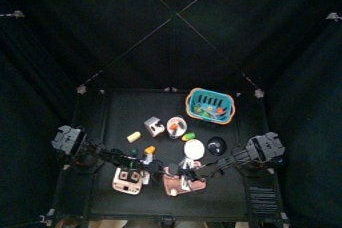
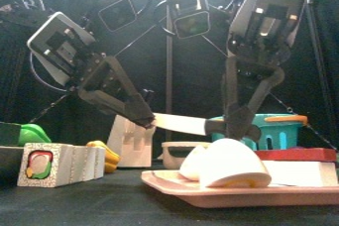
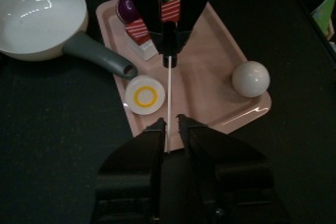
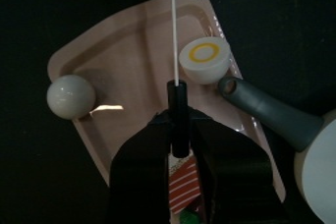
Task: Place pairing knife back in holder
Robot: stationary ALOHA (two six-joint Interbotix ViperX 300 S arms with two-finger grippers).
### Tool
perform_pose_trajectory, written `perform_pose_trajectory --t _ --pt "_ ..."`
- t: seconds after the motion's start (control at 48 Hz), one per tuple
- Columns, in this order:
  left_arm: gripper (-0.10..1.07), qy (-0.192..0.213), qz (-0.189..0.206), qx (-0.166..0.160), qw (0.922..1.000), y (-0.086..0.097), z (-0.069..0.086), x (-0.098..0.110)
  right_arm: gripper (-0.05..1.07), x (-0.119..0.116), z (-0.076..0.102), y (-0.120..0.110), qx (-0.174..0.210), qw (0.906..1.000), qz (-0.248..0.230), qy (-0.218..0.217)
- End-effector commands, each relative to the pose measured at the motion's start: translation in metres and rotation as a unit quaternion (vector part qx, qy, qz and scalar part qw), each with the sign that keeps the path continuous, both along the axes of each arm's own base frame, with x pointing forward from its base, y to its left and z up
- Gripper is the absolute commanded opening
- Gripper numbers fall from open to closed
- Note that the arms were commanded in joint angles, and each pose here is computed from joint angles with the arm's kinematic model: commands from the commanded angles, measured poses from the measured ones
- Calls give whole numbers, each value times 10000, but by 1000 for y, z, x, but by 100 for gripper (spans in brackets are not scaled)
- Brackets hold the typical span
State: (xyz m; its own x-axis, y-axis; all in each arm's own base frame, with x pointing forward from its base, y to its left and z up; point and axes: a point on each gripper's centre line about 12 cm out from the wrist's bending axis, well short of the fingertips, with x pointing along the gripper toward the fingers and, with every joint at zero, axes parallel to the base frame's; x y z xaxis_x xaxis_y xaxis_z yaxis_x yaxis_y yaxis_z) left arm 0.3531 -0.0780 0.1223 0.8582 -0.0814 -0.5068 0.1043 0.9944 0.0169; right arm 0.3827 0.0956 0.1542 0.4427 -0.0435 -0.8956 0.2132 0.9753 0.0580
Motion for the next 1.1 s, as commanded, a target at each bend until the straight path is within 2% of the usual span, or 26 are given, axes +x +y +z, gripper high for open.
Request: perform_pose_trajectory --t 0.0,0.208,0.271,0.396,0.583,0.708,0.812,0.938,1.083 --pt "77 -405 59 -33 9992 5 22 -2 42 1 28 -2 42 9997 -42 -256" --pt "78 -1022 329 -72 9942 26 53 -25 42 -2 45 -5 89 9995 -180 -256" --pt "78 -1151 394 -78 9925 33 60 -33 42 -2 51 -4 186 9991 -254 -287" --pt "78 -1576 419 -61 9866 43 86 -46 42 1 71 -15 505 9962 -659 -251" --pt "78 -2358 485 135 9705 63 129 -74 41 4 95 -36 690 9906 -1182 40" --pt "78 -2768 784 218 9575 83 150 -98 41 5 112 -53 639 9870 -1460 227" --pt "78 -2905 1001 251 9513 95 156 -117 41 6 126 -70 646 9822 -1727 367" --pt "78 -2818 1061 272 9532 98 148 -130 41 6 148 -89 783 9755 -1988 515" --pt "78 -2698 1036 264 9570 98 145 -132 41 11 166 -110 1078 9740 -1878 670"
